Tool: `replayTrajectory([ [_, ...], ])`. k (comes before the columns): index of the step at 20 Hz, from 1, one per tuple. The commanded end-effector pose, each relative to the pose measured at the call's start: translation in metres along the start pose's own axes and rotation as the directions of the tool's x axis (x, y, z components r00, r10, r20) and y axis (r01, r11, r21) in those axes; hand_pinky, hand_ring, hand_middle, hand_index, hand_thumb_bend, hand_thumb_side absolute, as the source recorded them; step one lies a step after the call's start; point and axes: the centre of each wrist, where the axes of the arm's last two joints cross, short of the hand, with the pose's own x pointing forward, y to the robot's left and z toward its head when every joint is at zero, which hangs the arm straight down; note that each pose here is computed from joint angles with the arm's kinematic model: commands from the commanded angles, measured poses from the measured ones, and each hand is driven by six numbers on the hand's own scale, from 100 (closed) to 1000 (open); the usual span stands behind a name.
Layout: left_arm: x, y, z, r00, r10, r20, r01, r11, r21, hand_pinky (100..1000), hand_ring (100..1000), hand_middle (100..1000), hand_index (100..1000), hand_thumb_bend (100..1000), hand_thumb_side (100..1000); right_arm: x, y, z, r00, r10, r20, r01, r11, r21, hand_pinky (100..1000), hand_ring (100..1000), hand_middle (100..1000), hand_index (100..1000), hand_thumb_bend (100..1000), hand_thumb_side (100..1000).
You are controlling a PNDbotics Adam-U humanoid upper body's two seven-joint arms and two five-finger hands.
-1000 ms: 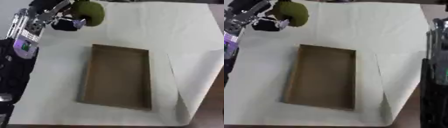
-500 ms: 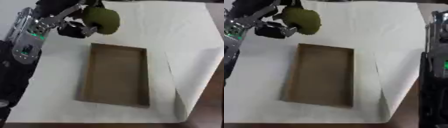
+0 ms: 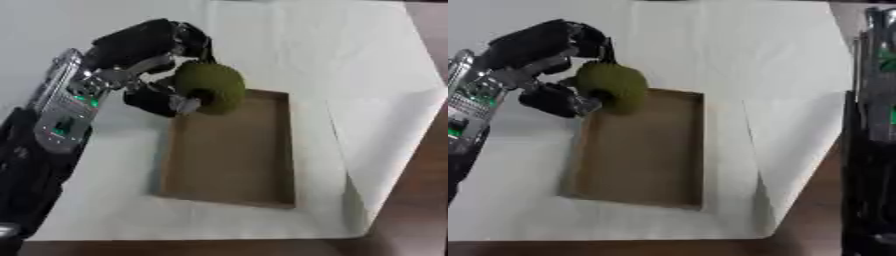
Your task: Pick up objects on the table and place them in the box.
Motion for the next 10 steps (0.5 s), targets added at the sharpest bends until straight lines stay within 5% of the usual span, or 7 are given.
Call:
replayTrajectory([
  [1, -0.001, -0.003, 0.001, 1.0, 0.018, -0.006, -0.018, 0.999, -0.033, 614, 618, 510, 627, 100, 325, 0.008, -0.007, -0.009, 0.999, 0.031, 0.04, -0.031, 0.999, 0.012, 823, 525, 666, 759, 100, 544],
  [10, -0.01, -0.043, -0.003, 0.997, 0.072, -0.008, -0.072, 0.982, -0.173, 629, 631, 526, 647, 100, 307, 0.009, -0.006, -0.01, 0.998, 0.034, 0.045, -0.035, 0.999, 0.022, 823, 525, 666, 759, 100, 545],
])
